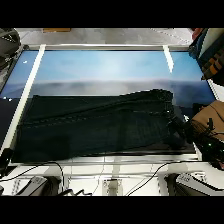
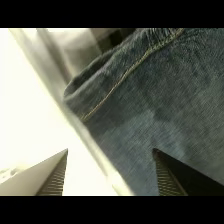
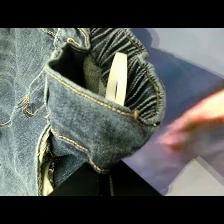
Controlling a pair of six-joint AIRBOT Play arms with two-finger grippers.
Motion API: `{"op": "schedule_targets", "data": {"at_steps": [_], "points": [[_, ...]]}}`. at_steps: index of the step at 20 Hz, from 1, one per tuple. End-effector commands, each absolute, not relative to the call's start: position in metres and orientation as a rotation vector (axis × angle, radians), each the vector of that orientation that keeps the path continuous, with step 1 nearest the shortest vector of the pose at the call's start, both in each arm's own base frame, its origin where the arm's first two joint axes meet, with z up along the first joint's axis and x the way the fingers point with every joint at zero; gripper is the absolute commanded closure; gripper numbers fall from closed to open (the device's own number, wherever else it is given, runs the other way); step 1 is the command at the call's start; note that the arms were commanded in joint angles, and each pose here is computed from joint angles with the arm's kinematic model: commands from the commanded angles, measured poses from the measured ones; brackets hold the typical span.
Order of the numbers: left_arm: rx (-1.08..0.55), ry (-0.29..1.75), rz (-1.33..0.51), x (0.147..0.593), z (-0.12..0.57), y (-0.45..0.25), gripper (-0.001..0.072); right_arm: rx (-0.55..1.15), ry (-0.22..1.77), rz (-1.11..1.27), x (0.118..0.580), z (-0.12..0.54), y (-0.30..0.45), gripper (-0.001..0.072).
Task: Fold the clothes and pants, and hang the long-sleeved shirts on hangers.
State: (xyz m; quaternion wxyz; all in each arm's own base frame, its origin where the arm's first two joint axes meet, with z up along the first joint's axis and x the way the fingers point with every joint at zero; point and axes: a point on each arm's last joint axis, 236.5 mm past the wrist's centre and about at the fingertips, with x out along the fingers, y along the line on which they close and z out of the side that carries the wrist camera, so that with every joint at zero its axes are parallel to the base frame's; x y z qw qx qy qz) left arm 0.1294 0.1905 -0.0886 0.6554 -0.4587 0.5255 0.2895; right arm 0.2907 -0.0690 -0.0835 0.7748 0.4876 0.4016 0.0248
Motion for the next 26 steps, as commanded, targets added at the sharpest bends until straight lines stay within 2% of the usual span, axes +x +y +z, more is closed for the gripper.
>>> {"op": "schedule_targets", "data": {"at_steps": [1,2,4,6,7,8,9,13,20,23,26], "points": [[-1.077,1.047,0.637,0.156,-0.091,0.201,0.0181,1.058,0.871,0.075,0.290,-0.080,-0.066,0.0681],[-1.070,1.016,0.634,0.161,-0.089,0.206,0.0185,1.056,0.870,0.089,0.291,-0.077,-0.065,0.0681],[-1.059,1.035,0.634,0.159,-0.093,0.206,0.0303,1.055,0.863,0.114,0.294,-0.069,-0.064,0.0681],[-1.055,1.057,0.622,0.156,-0.099,0.203,0.0309,1.063,0.856,0.136,0.298,-0.060,-0.065,0.0682],[-1.051,1.059,0.618,0.156,-0.099,0.203,0.0407,1.061,0.858,0.135,0.298,-0.056,-0.065,0.0682],[-1.041,1.055,0.614,0.157,-0.098,0.204,0.0600,1.052,0.865,0.128,0.298,-0.052,-0.067,0.0682],[-1.025,1.040,0.594,0.162,-0.095,0.206,0.0678,1.023,0.877,0.123,0.295,-0.046,-0.068,0.0683],[-0.956,0.940,0.533,0.183,-0.061,0.215,0.0678,0.887,0.923,-0.017,0.277,-0.011,-0.086,0.0683],[-0.741,0.774,0.625,0.187,0.006,0.240,0.0678,0.531,0.936,-0.381,0.204,0.060,-0.117,0.0683],[-0.708,0.702,0.648,0.193,0.023,0.247,0.0679,0.531,0.963,-0.407,0.194,0.059,-0.112,0.0683],[-0.649,0.563,0.625,0.228,0.061,0.257,0.0682,0.542,0.982,-0.356,0.199,0.059,-0.097,0.0683]]}}
